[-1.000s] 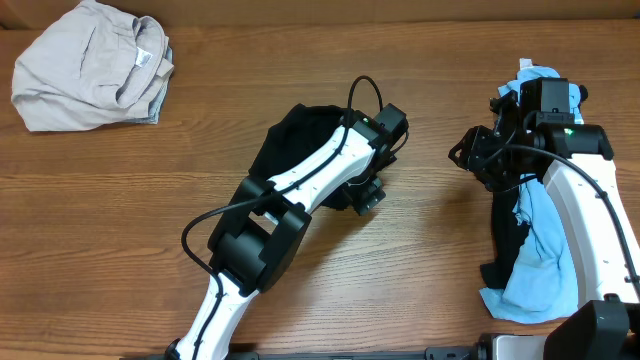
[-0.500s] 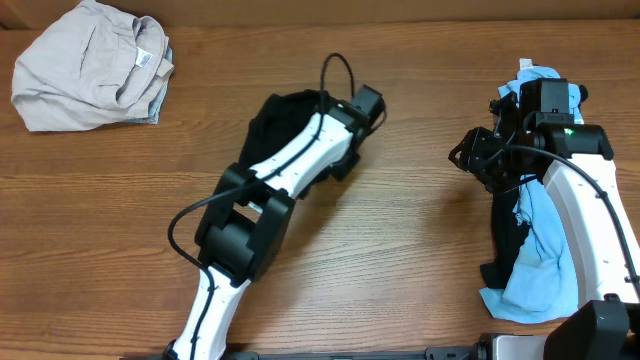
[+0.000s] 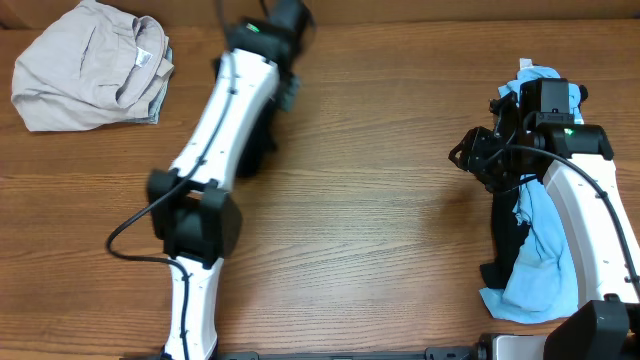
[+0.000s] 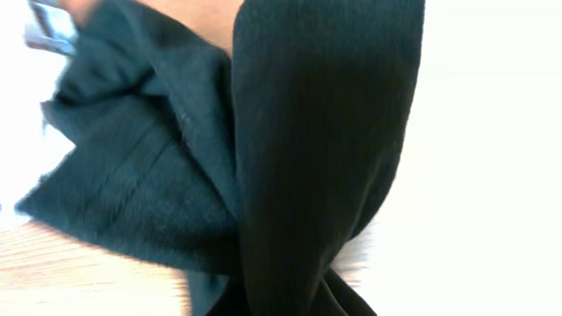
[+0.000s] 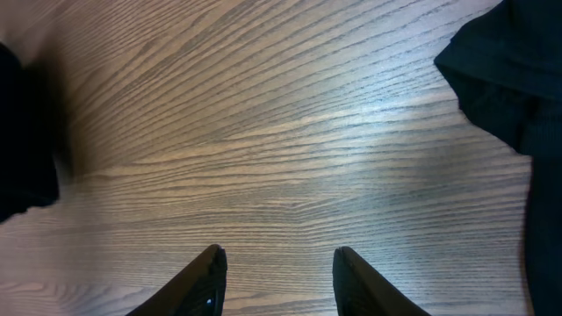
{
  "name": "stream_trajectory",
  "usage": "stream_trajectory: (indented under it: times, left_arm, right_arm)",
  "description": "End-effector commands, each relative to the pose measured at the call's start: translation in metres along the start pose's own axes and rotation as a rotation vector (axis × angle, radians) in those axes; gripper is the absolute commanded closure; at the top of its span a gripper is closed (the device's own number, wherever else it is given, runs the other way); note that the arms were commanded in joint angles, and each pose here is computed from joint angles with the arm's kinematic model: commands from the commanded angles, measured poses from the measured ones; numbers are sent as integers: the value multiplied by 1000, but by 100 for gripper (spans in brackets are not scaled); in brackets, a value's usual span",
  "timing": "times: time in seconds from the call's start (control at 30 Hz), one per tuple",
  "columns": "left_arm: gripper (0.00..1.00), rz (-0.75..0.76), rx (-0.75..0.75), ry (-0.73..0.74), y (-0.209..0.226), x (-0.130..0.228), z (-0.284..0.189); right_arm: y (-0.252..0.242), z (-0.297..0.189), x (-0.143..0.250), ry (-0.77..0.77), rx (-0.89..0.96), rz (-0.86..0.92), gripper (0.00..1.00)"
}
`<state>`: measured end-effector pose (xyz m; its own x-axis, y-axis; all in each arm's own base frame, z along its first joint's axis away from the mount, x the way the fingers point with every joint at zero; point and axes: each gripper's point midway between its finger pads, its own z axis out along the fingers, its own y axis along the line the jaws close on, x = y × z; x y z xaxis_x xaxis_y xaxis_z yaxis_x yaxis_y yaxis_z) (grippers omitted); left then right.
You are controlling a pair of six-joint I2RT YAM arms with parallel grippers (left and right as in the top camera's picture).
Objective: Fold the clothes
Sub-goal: 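Carry the folded shirt to the top-left onto the beige garment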
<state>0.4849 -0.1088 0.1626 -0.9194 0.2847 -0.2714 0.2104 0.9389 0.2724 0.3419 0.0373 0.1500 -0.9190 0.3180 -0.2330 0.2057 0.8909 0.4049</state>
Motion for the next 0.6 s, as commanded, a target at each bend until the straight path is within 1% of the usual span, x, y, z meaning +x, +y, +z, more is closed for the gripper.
stream_trajectory:
  times: [0.0, 0.13, 0.3, 0.47, 0.5, 0.53, 0.57]
  left_arm:
    - [96, -102, -39, -163, 51, -25, -59]
    - [96, -154, -81, -235, 100, -33, -79]
    - [96, -207, -154, -275, 163, -31, -84]
    - [96, -241, -258, -330, 240, -27, -82]
    - [96, -258, -299, -360, 266, -27, -85]
    - [96, -264, -315, -371, 276, -26, -86]
    - [96, -280, -364, -409, 304, -26, -90]
  right_arm:
    - [1, -6, -7, -28, 5, -12, 57]
    - [0, -6, -6, -28, 5, -12, 57]
    - [0, -6, -6, -27, 5, -11, 57]
    - [0, -6, -6, -28, 5, -11, 57]
    - [0, -6, -6, -28, 5, -11, 57]
    - [1, -6, -7, -28, 5, -11, 57]
    - [1, -6, -7, -28, 5, -11, 57]
